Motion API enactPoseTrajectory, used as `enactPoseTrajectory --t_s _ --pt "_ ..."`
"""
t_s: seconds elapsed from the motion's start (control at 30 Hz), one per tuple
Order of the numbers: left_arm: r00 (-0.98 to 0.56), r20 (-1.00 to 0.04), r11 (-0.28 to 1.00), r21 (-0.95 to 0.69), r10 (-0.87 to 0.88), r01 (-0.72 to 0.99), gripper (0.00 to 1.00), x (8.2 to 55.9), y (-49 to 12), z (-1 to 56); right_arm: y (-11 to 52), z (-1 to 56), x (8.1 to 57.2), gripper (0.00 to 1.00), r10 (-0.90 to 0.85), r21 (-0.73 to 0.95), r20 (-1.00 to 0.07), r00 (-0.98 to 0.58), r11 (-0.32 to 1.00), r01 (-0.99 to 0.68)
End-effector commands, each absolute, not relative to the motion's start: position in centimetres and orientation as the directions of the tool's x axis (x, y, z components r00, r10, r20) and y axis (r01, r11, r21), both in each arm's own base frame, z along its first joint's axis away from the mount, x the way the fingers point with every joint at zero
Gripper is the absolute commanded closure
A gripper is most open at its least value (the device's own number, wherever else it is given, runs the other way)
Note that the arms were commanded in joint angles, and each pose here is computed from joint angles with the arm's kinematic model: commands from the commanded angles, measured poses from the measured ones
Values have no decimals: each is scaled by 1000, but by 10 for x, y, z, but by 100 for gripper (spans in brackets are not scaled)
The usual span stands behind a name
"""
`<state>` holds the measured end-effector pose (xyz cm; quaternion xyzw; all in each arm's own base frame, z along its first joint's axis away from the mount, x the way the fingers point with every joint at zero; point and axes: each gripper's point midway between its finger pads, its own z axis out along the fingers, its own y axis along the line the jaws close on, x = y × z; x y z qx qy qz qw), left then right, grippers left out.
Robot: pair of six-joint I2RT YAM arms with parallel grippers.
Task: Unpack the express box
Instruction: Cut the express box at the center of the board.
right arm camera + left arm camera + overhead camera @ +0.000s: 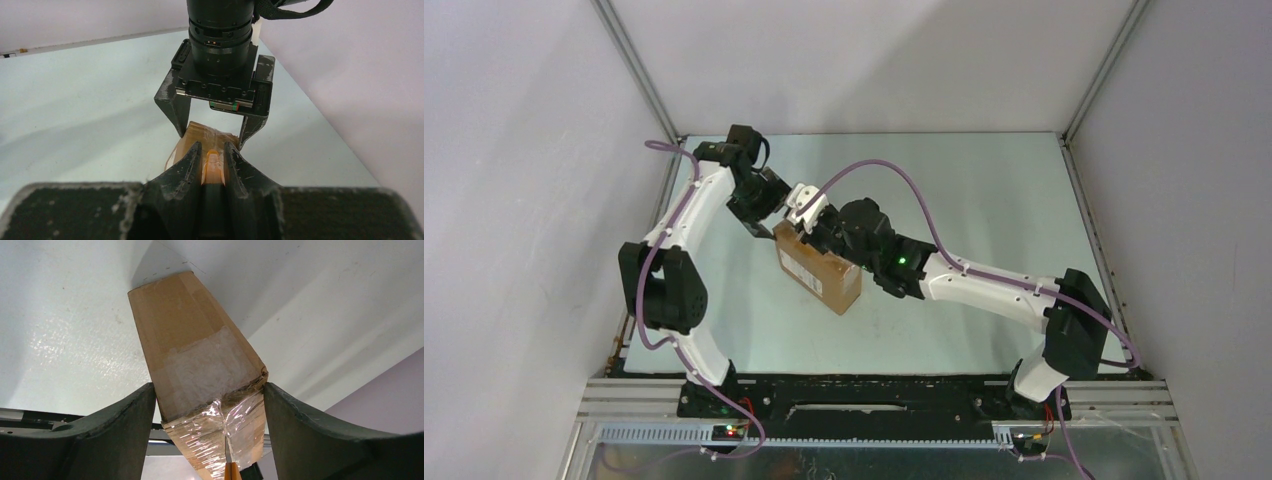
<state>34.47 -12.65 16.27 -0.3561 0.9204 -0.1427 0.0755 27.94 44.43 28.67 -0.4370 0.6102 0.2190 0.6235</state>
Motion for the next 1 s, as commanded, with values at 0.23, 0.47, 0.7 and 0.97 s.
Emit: enactPoseTrajectory --t_s 0.23,0.47,0.7,0.97 --pt "-708 -18 695 -212 -706 -687 22 325 -117 139 424 297 272 100 -316 -289 -940 124 551 -783" --pt "-709 -27 700 -189 -705 -688 23 322 -113 133 421 295 267 100 -337 -301 -933 123 547 -781" --pt "-711 -33 704 -175 -703 -688 23 321 -109 129 415 288 262 100 -375 -306 -921 104 533 -789" --pt "-712 -31 706 -168 -701 -688 23 321 -108 125 409 278 256 100 -394 -269 -918 51 522 -810"
